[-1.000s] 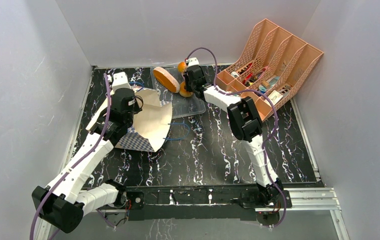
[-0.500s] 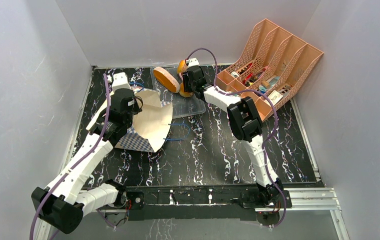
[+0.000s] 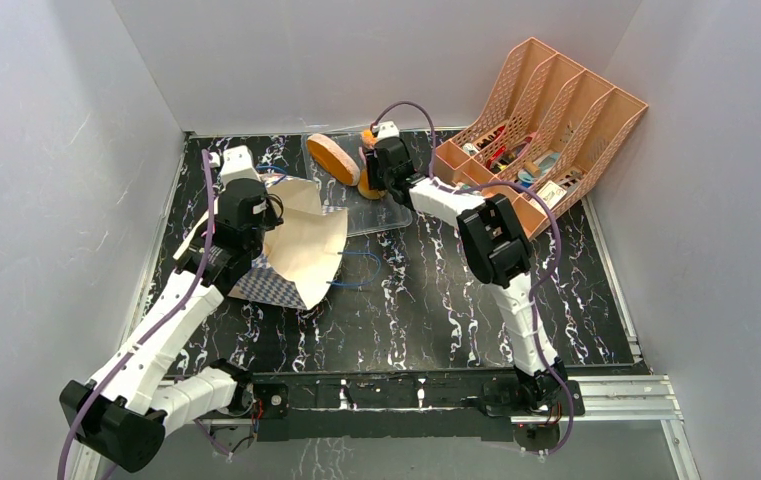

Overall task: Take the fake bread out of the paper bag
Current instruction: Place the fake bread in the container.

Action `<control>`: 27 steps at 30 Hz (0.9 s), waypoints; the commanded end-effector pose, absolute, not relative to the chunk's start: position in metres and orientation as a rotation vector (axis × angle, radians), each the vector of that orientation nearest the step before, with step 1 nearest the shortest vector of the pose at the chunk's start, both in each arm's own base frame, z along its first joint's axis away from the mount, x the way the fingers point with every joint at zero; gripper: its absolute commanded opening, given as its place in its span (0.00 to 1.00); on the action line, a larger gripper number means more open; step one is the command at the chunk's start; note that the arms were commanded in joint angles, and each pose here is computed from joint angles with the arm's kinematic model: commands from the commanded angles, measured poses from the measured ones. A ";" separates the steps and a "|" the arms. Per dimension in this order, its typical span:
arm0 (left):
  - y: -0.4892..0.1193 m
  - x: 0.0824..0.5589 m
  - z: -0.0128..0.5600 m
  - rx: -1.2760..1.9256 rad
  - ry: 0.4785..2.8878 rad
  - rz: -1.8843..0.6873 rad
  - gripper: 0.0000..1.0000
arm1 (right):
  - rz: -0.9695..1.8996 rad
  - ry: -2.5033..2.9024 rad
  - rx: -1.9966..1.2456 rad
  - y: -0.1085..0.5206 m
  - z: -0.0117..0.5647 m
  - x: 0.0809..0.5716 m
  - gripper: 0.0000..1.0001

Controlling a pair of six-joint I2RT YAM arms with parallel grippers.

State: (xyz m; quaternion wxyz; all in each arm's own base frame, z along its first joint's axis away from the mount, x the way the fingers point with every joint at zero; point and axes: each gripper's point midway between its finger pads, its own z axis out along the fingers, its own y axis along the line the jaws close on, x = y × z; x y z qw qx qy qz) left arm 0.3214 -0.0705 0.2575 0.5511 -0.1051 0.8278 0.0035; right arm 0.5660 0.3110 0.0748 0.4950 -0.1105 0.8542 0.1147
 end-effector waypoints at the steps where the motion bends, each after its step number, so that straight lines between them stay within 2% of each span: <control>1: -0.070 0.317 0.283 -0.273 1.903 -0.044 0.00 | 0.331 1.951 -0.262 0.324 0.133 0.563 0.34; 11: -0.068 0.315 0.286 -0.276 1.890 -0.048 0.00 | 0.315 1.908 -0.255 0.323 0.148 0.554 0.33; 21: -0.069 0.314 0.292 -0.233 1.862 -0.049 0.00 | 0.301 1.803 -0.225 0.317 0.192 0.557 0.33; 27: -0.073 0.311 0.289 -0.180 1.863 -0.068 0.00 | 0.319 1.780 -0.211 0.311 0.208 0.542 0.33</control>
